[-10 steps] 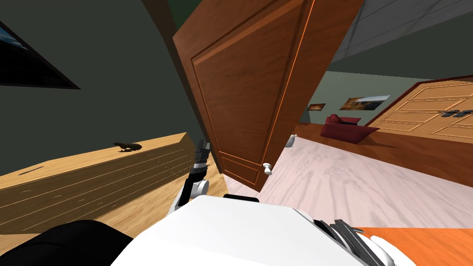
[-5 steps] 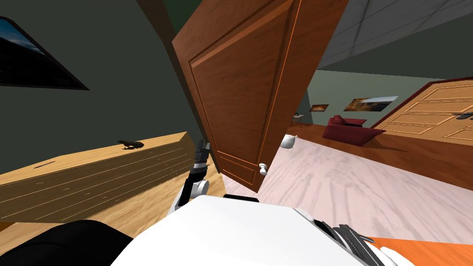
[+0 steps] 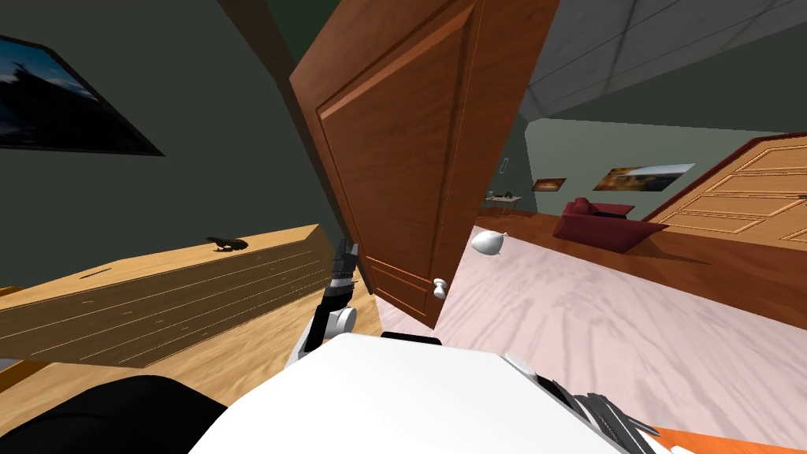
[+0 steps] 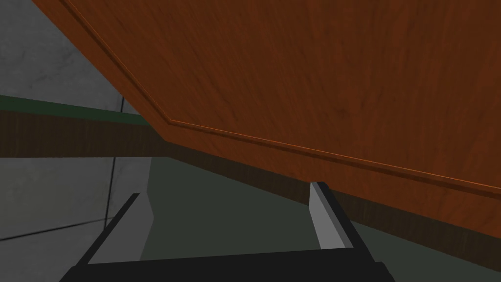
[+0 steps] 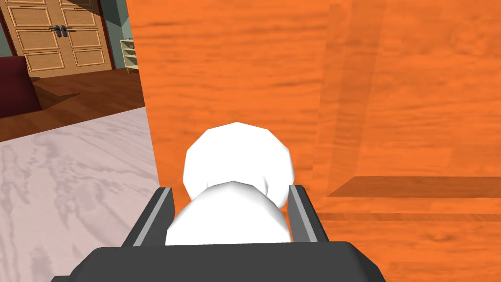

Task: Push the door open

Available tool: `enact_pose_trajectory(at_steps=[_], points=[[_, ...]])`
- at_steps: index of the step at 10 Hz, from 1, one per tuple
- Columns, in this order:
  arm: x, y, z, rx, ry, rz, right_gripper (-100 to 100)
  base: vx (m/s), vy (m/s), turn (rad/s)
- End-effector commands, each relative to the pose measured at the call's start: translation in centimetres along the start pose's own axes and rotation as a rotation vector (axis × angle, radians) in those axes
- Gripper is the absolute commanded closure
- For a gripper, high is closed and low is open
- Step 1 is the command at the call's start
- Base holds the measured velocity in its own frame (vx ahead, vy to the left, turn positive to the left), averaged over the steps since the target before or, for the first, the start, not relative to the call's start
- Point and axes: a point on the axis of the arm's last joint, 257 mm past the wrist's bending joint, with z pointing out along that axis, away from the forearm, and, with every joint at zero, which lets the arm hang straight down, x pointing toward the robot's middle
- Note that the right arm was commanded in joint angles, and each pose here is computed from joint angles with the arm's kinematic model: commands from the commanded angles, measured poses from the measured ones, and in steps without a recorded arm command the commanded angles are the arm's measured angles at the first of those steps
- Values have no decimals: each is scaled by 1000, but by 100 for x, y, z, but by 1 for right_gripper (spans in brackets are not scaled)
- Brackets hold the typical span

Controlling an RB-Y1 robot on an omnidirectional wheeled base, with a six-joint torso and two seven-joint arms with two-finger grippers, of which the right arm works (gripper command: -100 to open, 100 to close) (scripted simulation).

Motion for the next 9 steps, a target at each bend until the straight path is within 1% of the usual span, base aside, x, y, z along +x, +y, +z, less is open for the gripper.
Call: enact_pose_trajectory(at_steps=[1,3,5,7,8,9], points=[[31,108,35,-43,15,-2,100,-24,-124,59],[-6,228,-14,-101,4,-8,100,-3,-146,55],[-49,335,-74,-150,-9,-16,100,-1,-173,50],[-118,470,-180,-211,-31,-29,100,-18,-214,68],[-126,437,-176,-188,-31,-25,100,-1,-107,11],[-65,649,-89,-263,-15,-24,100,-25,-128,85]])
